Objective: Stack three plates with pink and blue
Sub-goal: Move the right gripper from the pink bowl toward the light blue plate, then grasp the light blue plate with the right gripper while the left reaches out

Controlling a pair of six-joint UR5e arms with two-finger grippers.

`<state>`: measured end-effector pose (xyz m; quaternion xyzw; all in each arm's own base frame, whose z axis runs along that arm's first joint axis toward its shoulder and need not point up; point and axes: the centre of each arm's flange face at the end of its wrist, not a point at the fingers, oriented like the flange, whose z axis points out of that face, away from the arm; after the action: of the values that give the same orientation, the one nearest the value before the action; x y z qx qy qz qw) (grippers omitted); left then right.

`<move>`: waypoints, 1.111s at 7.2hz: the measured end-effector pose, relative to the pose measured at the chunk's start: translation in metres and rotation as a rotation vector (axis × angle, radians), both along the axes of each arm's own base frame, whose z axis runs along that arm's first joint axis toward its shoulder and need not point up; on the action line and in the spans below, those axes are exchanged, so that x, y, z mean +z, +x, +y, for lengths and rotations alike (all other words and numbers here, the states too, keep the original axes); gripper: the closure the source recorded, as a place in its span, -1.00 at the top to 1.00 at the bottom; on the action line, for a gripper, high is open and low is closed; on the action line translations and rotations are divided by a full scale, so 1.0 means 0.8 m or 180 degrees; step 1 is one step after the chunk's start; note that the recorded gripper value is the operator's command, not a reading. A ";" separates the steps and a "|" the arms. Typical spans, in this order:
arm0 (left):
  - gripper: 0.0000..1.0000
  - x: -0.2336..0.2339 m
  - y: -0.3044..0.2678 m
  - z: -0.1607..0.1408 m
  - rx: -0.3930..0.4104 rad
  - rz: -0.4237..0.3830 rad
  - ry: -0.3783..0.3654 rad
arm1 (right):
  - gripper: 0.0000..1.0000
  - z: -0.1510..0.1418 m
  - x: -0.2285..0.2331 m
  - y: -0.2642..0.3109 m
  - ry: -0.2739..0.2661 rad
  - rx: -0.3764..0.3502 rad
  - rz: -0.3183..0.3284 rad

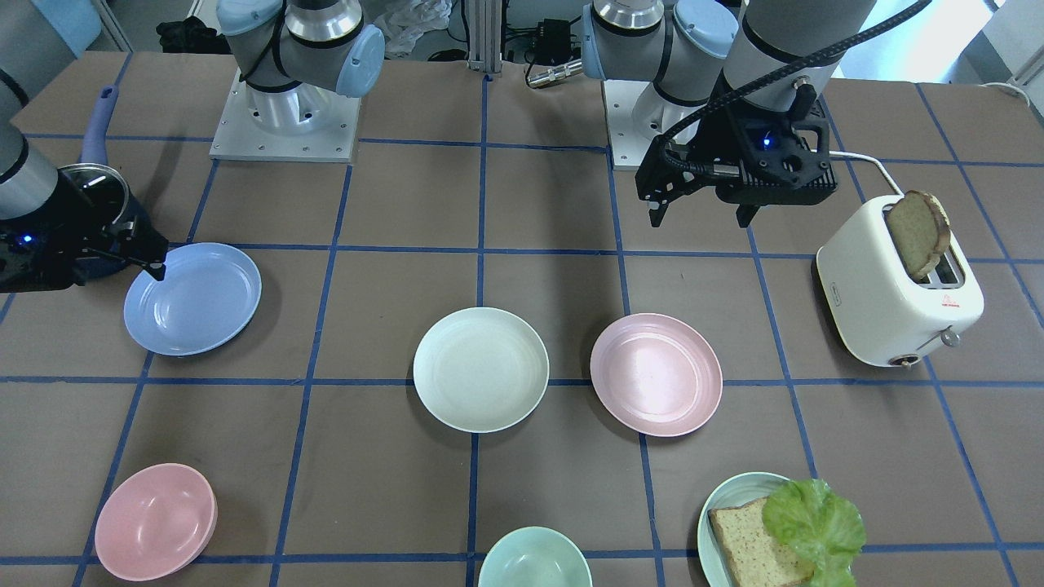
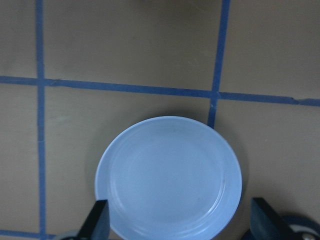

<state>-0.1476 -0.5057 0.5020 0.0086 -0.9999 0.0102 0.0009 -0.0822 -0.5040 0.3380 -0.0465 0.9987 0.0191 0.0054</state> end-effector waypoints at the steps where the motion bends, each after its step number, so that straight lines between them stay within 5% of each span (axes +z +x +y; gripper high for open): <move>1: 1.00 0.000 0.000 0.000 0.0001 -0.0001 -0.0001 | 1.00 0.004 -0.040 -0.047 -0.0009 0.0031 -0.0010; 4: 1.00 -0.002 0.001 -0.001 -0.0014 -0.0005 0.0009 | 1.00 0.030 -0.128 -0.123 0.0203 0.0027 -0.0214; 8: 1.00 -0.003 0.002 -0.002 -0.0008 -0.0006 0.0020 | 0.88 0.051 -0.172 -0.126 0.0372 0.0001 -0.0399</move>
<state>-0.1464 -0.5069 0.5000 0.0074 -0.9999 0.0070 0.0000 -0.1828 -0.4629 0.2003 -0.0475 0.9936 0.0745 0.0706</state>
